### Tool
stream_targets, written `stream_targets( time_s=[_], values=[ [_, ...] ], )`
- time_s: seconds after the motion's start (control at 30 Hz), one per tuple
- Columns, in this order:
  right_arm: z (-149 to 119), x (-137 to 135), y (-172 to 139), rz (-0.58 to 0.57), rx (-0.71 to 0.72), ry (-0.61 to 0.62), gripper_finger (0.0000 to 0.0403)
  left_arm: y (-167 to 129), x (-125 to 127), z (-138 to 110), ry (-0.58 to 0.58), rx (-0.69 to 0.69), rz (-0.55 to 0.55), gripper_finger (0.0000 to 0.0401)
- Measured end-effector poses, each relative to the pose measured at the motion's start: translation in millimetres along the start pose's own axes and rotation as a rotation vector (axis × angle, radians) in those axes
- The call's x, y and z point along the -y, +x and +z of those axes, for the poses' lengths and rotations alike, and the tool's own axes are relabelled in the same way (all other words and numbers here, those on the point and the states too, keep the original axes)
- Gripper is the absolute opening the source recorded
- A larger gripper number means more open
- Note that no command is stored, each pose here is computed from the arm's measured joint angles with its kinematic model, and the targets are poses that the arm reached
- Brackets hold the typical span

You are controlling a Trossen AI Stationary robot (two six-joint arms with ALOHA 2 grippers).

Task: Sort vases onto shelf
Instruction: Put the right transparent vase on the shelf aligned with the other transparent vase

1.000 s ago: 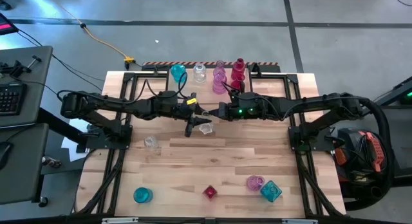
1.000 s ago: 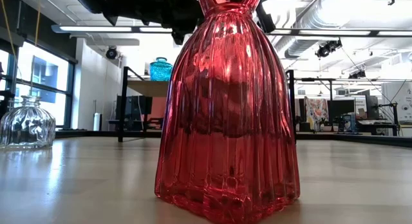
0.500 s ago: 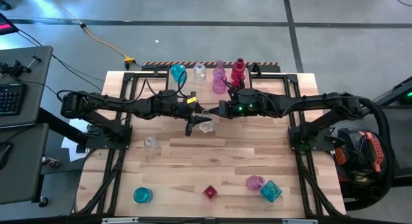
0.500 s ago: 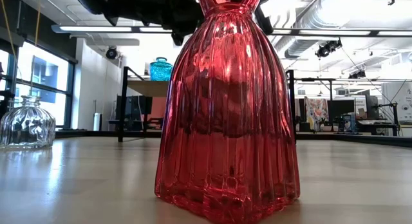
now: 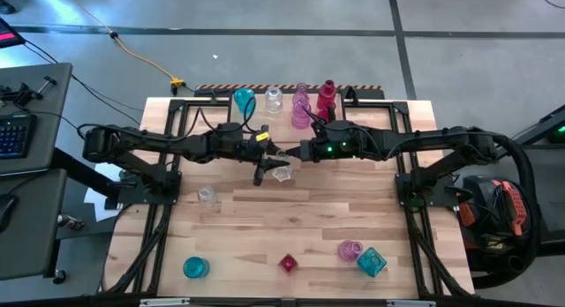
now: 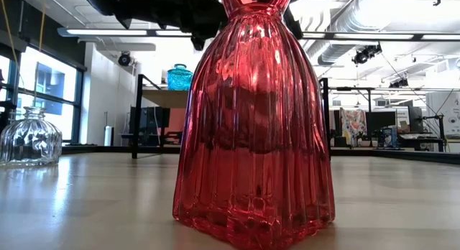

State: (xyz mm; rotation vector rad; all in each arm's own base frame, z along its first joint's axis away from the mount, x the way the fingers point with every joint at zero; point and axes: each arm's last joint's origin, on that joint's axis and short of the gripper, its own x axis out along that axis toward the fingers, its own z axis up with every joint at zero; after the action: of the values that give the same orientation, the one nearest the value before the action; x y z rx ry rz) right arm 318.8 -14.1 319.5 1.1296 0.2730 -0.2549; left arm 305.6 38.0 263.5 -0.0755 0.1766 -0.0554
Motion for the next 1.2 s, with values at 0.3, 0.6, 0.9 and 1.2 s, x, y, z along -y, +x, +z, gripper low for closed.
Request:
stream_targets(
  time_s=[0.3,0.6,0.9,1.2],
  values=[
    [2,0,0,0.006,-0.007,-0.025,0.0001,-5,1,2,0.033,-0.021,0.006,0.0106],
    [11,-2,-6,0.04,0.015,0.037,0.0001,-11,-4,-1,0.028,-0.083,0.044,0.0107],
    [21,-15,-33,0.113,0.066,0.004,0.0001,-32,-32,14,0.017,-0.032,0.188,0.0108],
    [27,-26,-58,0.168,0.118,-0.142,0.0001,-45,-64,18,-0.071,0.032,0.335,0.0106]
  ],
)
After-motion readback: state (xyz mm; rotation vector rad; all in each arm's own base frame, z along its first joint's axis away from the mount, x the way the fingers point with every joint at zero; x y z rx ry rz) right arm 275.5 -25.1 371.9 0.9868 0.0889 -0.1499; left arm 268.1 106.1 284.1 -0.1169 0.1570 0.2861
